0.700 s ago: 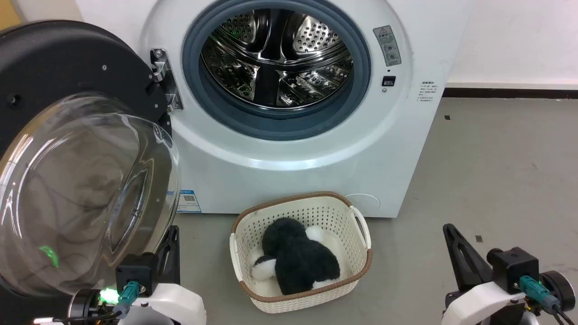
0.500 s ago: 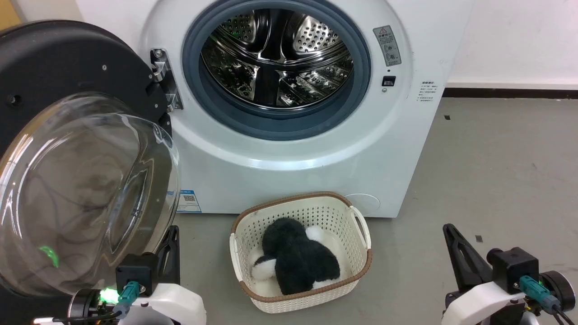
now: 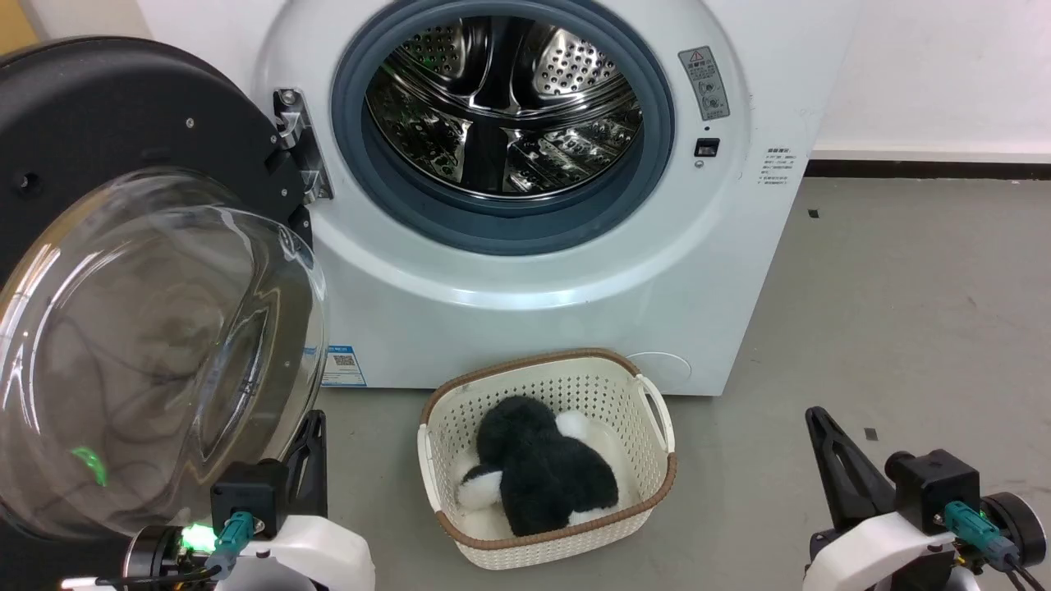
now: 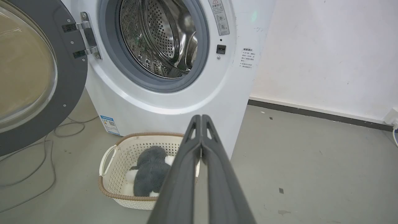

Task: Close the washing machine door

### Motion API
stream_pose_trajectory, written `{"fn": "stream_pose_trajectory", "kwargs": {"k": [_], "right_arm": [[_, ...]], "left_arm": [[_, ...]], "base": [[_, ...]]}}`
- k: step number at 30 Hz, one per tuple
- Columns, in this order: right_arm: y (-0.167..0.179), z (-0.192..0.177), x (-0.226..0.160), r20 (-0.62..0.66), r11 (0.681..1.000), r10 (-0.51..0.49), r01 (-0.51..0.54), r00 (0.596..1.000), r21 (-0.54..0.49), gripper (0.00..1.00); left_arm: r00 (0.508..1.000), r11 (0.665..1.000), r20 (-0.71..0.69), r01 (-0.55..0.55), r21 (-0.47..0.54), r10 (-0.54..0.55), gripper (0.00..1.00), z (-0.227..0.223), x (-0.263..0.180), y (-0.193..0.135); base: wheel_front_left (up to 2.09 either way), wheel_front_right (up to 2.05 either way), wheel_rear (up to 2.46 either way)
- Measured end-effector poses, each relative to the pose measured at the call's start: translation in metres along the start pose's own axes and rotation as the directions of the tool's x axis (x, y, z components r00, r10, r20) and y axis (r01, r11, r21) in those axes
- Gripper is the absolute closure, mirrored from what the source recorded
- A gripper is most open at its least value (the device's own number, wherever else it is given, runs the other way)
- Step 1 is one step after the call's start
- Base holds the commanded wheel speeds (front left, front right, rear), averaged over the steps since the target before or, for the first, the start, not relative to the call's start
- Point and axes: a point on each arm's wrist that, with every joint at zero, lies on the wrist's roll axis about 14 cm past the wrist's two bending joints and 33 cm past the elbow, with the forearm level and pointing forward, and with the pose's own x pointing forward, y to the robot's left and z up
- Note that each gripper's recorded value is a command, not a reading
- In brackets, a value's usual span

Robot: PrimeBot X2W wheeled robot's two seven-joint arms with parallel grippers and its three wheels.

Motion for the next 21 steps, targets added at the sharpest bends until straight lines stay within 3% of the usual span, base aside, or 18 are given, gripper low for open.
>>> {"fn": "stream_pose_trajectory", "kwargs": {"k": [15,16,21], "right_arm": [[0.0,0.0,0.0,0.0,1.0,0.0,0.0,1.0,0.0,1.0],[0.0,0.0,0.0,0.0,1.0,0.0,0.0,1.0,0.0,0.0],[0.0004,-0.0004,-0.0001,-0.001,1.0,0.001,-0.001,1.0,0.001,0.0]], "left_arm": [[1.0,1.0,0.0,0.0,0.0,0.0,1.0,0.0,0.0,0.0],[1.0,1.0,0.0,0.0,0.0,0.0,0.0,0.0,0.0,0.0001],[1.0,1.0,-0.002,-0.001,0.0,0.001,0.0,-0.0006,-0.0001,0.0]], "base": [[0.0,0.0,0.0],[0.0,0.0,0.0],[0.0,0.0,0.0]]}}
